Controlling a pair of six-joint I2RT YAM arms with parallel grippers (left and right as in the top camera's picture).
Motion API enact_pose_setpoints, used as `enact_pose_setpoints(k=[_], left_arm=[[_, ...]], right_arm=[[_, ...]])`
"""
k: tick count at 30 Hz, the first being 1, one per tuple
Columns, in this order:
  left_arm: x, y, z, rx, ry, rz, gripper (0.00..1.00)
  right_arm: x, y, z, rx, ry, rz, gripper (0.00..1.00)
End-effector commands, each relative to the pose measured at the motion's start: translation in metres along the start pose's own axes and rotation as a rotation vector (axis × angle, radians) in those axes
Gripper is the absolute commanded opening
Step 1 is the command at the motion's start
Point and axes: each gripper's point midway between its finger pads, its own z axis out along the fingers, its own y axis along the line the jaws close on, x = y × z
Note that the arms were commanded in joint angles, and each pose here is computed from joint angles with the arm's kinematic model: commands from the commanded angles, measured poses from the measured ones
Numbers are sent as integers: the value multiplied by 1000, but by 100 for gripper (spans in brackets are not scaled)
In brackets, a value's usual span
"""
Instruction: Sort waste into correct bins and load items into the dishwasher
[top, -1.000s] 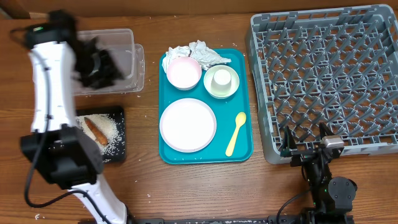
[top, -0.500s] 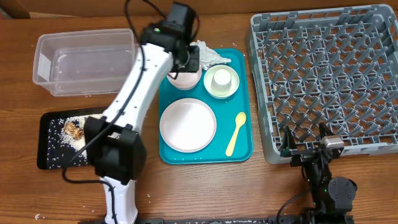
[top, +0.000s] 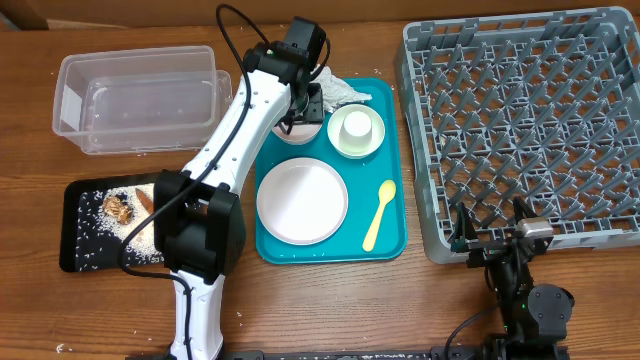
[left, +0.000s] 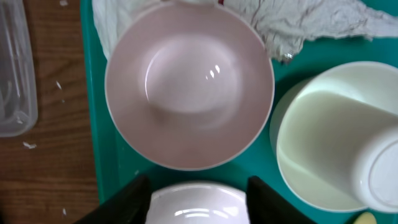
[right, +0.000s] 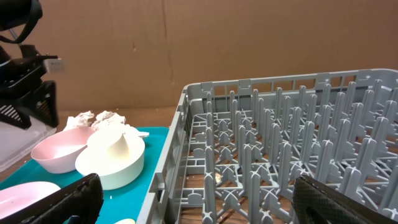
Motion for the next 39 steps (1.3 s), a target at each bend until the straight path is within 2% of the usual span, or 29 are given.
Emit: enact_pose_setpoints(k=[1,7,16,21,27,39], left_arm=[[9,-12,-3,80,50,53,34],[42,-54,-13,280,160,253,42],[91,-115,-22,290,180,499,43],[119,-149,-28,308,176,596,48],[139,-164,-31,288,183,645,57],[154,-141,2,179,237,566,58]], right_arm=[[2,-2,0,9,-5,-1,100],[2,-2,0,9,-5,-1,100],[2,-2,0,9,-5,-1,100],[2,-2,0,9,-5,-1,100],[2,-2,0,9,-5,-1,100],[2,-2,0,9,-5,-1,100]])
